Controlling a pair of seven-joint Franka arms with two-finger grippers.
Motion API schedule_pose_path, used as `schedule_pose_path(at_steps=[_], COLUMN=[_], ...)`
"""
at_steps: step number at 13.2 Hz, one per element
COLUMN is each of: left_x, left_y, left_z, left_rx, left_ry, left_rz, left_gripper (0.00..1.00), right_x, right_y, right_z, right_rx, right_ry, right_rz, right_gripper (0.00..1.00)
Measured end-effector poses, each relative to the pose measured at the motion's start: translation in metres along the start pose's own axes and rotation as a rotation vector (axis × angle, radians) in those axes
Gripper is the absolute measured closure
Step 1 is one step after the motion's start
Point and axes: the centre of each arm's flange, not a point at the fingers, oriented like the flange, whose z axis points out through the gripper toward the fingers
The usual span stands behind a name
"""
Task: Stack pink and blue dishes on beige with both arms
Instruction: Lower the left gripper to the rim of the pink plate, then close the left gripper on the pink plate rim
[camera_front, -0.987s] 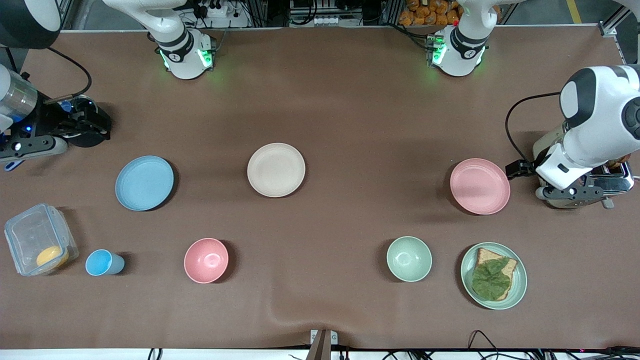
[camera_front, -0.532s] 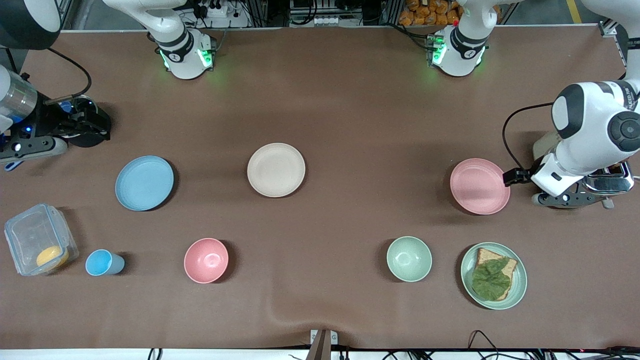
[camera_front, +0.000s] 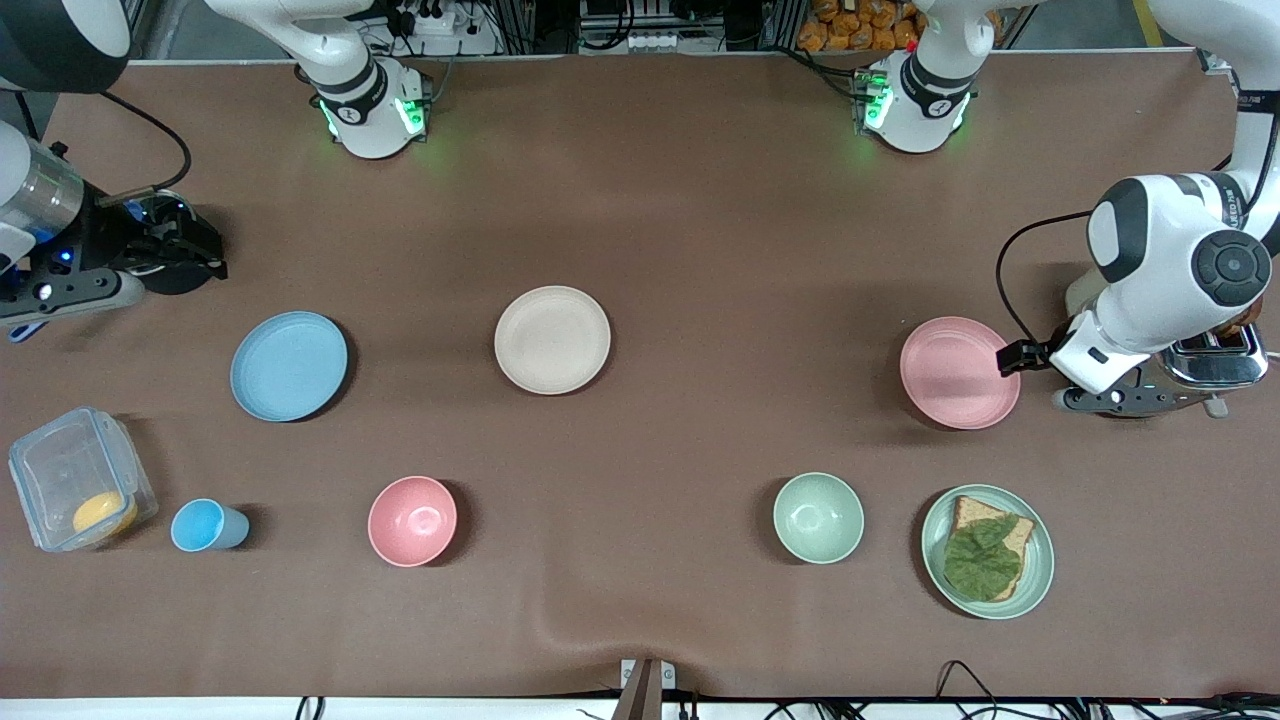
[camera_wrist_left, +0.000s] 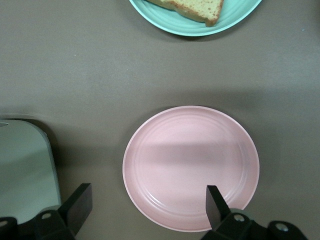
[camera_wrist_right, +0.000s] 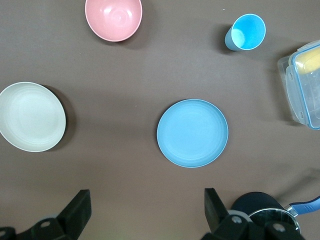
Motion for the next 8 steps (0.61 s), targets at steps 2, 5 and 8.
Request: schedule_pose_path(at_steps=[2,5,8], left_x=[0.000,0.001,0.001], left_y=[-0.005,-0.006,-0.006], left_z=[0.007,0.015,0.017], left_rx=[-0.002,-0.004,-0.005], left_ry=[-0.002,-0.008,-0.009], left_rz=[-0.008,-0.011,-0.011], left_gripper=[0.00,0.00,0.00], right_x=[0.000,0.001,0.003], right_y=[0.001,0.005,0.008], right_z=[0.000,0.003,0.008], right_rx=[0.000,0.001,0.003], right_ry=[0.000,-0.005,-0.015], right_rz=[0.001,0.008,0.013], right_gripper=[0.00,0.00,0.00])
